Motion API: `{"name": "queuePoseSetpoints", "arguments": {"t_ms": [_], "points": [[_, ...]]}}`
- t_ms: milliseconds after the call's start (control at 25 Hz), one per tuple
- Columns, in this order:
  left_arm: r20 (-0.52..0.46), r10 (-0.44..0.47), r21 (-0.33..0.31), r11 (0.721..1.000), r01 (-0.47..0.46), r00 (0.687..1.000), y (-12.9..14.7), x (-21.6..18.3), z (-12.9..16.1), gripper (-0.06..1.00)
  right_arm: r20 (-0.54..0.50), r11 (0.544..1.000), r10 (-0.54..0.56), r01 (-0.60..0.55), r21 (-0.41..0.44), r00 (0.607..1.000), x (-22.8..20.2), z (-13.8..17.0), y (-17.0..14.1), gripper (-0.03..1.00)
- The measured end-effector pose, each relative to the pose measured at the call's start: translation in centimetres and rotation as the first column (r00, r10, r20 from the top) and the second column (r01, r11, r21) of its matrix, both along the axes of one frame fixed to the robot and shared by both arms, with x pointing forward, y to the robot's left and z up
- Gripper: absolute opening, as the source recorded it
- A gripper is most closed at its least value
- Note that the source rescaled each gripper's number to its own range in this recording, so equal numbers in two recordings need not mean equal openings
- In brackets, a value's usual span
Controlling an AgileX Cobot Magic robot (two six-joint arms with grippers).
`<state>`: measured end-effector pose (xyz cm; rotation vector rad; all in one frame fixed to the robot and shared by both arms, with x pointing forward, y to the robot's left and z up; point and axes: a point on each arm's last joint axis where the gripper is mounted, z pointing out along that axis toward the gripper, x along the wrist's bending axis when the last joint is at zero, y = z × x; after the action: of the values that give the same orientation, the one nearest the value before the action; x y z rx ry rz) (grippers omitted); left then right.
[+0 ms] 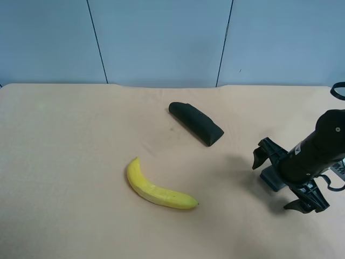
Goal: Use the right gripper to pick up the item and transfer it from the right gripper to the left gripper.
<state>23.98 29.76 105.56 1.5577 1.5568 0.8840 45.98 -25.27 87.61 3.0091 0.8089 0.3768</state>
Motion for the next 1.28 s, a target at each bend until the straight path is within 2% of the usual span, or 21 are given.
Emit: {"name": "queuePoseSetpoints", "arguments": {"t_ms": [400,920,1280], "points": [[0.0,0.0,0.0,1.0,0.0,1.0,0.0,0.0,0.0,1.0,0.001,0.999,0.043,-0.043,-0.009,0.999,-0.1,0.0,0.5,1.0],[0.0,0.0,0.0,1.0,0.0,1.0,0.0,0.0,0.0,1.0,0.05,0.999,0.046,-0.046,0.001,0.998,0.1,0.8,0.7,1.0],[0.0,0.0,0.0,1.0,0.0,1.0,0.0,0.0,0.0,1.0,0.034,1.0,0.024,-0.024,0.013,0.999,-0.3,1.4,0.7,1.0]]}}
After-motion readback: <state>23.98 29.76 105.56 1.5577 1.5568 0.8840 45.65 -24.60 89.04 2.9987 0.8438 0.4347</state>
